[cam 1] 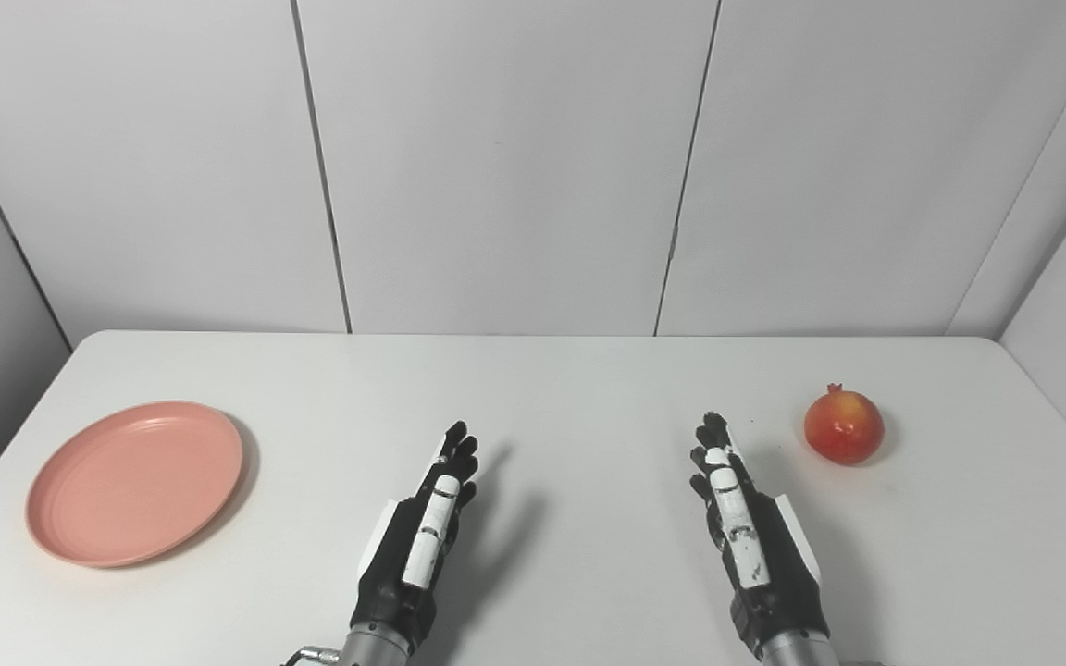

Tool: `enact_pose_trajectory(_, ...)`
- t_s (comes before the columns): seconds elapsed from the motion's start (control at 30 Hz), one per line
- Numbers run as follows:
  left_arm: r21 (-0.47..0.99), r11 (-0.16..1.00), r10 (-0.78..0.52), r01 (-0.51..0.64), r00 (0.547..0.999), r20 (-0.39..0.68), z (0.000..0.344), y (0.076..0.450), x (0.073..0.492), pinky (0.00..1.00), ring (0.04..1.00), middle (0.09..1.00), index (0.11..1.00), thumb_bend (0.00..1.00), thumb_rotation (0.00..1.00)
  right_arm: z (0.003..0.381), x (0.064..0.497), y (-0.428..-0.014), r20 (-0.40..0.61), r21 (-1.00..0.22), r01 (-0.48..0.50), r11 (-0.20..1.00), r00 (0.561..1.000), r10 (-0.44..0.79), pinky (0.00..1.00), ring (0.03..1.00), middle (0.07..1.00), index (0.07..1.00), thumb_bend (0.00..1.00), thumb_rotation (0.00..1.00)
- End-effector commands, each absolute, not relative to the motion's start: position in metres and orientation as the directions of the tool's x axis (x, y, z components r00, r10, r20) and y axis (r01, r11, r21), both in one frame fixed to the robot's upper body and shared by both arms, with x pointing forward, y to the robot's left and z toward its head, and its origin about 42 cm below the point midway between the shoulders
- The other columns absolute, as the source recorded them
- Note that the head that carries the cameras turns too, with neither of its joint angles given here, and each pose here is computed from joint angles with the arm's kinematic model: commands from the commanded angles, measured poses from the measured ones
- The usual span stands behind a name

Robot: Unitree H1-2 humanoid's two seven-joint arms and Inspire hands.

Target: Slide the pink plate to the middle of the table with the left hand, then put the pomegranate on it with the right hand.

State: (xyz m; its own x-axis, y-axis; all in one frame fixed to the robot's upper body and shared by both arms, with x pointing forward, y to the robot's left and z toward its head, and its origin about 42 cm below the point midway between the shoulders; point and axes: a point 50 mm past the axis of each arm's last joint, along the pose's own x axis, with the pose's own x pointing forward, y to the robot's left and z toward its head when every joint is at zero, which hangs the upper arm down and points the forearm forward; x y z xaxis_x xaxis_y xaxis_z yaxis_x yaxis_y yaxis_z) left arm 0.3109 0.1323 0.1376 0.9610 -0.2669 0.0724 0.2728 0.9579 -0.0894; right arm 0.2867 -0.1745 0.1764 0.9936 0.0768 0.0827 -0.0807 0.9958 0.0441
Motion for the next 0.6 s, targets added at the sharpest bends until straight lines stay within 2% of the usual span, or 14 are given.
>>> enact_pose_trajectory(0.0,-0.086,0.953,-0.276,0.291,0.948,0.160,0.155,0.121,0.317,1.00,1.000,1.000,1.000,0.46,1.00,0.189,0.287,-0.178,0.163,0.044,-0.095,0.995,0.983,0.086,1.00,1.000,1.000,1.000,0.23,1.00)
enact_pose_trajectory(0.57,-0.076,0.953,-0.280,0.294,0.948,0.152,0.148,0.080,0.314,1.00,1.000,1.000,1.000,0.41,1.00,0.182,0.285,-0.210,0.184,0.032,-0.147,0.989,0.973,0.138,1.00,1.000,1.000,1.000,0.22,1.00)
